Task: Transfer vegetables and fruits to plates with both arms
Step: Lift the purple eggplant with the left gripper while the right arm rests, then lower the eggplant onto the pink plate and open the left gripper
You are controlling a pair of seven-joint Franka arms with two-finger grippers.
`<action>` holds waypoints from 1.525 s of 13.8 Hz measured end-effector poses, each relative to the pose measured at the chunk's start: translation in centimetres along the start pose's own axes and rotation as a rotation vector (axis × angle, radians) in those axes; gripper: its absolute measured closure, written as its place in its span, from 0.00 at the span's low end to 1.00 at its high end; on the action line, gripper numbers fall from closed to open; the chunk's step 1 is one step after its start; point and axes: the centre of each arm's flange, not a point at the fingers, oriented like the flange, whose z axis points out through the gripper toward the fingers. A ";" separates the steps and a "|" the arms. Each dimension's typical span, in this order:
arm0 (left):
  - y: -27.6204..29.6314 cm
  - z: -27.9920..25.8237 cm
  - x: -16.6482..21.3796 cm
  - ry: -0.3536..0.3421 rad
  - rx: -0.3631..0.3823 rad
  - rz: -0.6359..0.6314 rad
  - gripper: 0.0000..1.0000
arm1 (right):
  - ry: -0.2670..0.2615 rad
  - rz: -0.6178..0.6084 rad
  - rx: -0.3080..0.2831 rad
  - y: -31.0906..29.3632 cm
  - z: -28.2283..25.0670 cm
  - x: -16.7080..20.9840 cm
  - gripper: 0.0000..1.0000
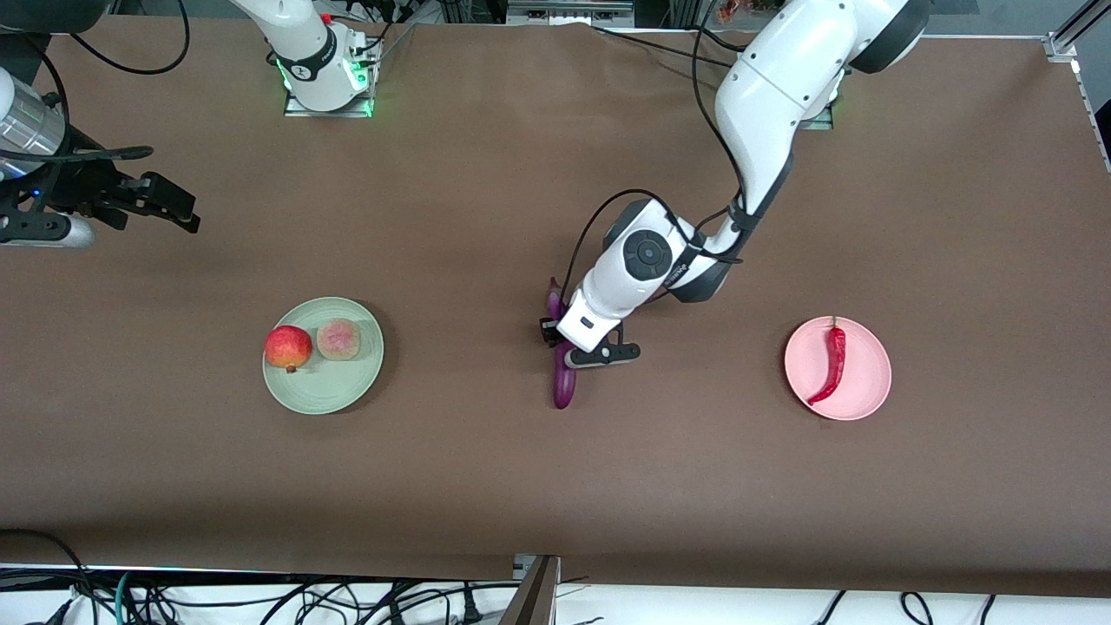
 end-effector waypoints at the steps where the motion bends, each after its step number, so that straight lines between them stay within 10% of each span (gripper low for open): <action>1: -0.3 -2.2 0.8 -0.025 0.029 -0.006 0.63 | 0.006 -0.001 0.000 -0.1 -0.3 0.0 0.00; 6: -7.0 -14.1 5.0 -0.209 0.210 0.028 0.66 | 0.019 -0.002 -0.010 0.1 -0.7 0.1 0.00; 11: -23.5 -22.6 13.5 -0.245 0.198 -0.015 0.66 | 0.019 -0.002 -0.010 -0.1 -0.8 0.1 0.00; 21: -42.8 -16.4 13.7 -0.223 0.321 0.057 0.66 | 0.014 -0.002 -0.014 0.0 -0.5 0.3 0.00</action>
